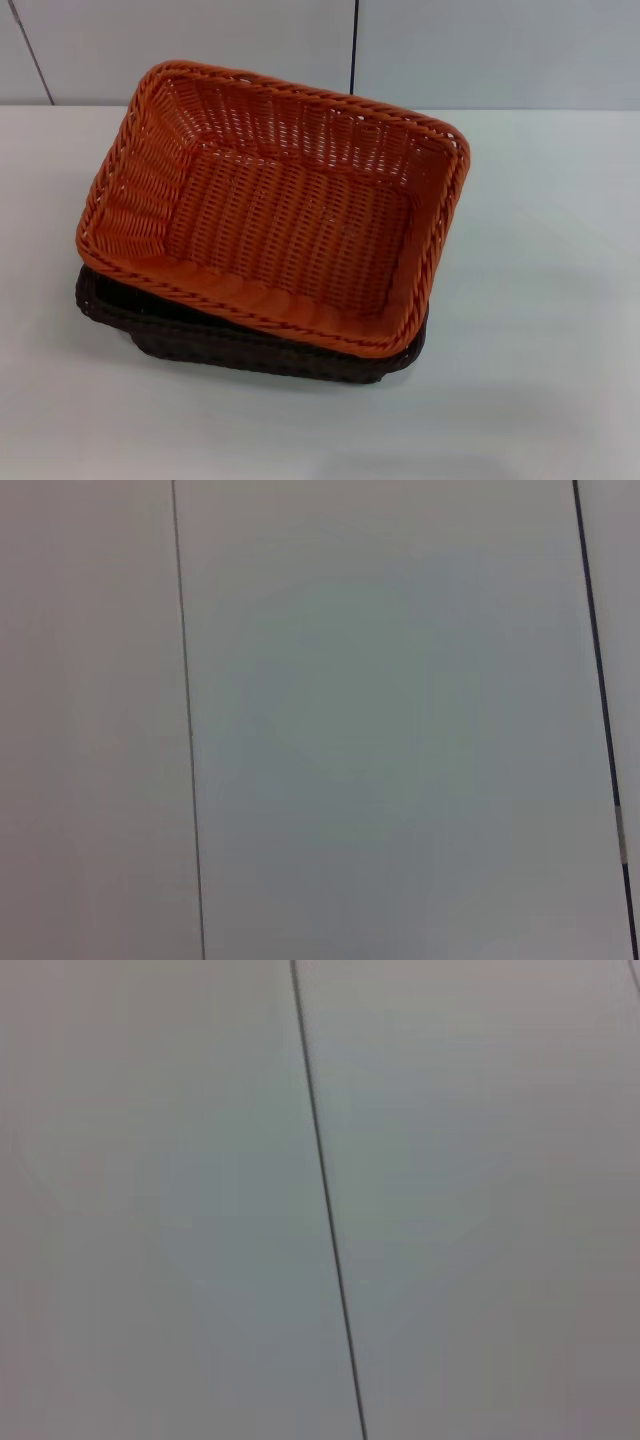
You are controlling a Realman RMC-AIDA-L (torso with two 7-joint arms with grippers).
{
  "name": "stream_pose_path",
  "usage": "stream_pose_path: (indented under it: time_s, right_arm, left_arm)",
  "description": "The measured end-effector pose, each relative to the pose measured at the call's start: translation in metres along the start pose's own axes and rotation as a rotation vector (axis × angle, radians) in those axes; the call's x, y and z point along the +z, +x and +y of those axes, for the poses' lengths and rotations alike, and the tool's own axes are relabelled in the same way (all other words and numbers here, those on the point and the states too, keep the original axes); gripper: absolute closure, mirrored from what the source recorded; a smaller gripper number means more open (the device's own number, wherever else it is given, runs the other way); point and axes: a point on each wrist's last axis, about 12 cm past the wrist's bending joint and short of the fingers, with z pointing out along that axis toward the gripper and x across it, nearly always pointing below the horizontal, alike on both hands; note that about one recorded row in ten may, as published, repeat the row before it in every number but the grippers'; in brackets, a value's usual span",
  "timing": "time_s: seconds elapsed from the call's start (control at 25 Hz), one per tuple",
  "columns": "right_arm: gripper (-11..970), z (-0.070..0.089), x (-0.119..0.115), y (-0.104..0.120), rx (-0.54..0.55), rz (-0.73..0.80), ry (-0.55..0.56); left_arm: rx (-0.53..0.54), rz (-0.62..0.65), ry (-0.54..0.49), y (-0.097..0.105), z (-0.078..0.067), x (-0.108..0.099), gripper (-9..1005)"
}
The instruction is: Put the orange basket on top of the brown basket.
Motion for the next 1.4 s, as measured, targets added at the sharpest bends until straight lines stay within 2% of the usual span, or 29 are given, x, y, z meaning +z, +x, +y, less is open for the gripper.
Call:
stream_pose_path:
  time_s: [0.08,0.52,0.72,1.4]
  right_arm:
    - [364,-0.007,-0.006,0.015,0.014,0.027,0.011]
    - [365,0.002,-0.008,0.034,-0.025,0.025,-0.031]
    - [365,-0.005,-0.01,0.042,-0.028,0.056,0.003]
    - [365,-0.006,-0.014,0.05,-0.038,0.085,0.0]
  left_arm:
    - [-0.002,0.005,0.001,0.002,0.002,0.001,299]
    - [0.013,0.01,0.01,0.003,0.002,0.004,299]
    - [-0.012,0.005,0.011,0.002,0.001,0.006,299]
    - [-0.026,0.008,0.03,0.004,0.001,0.01,299]
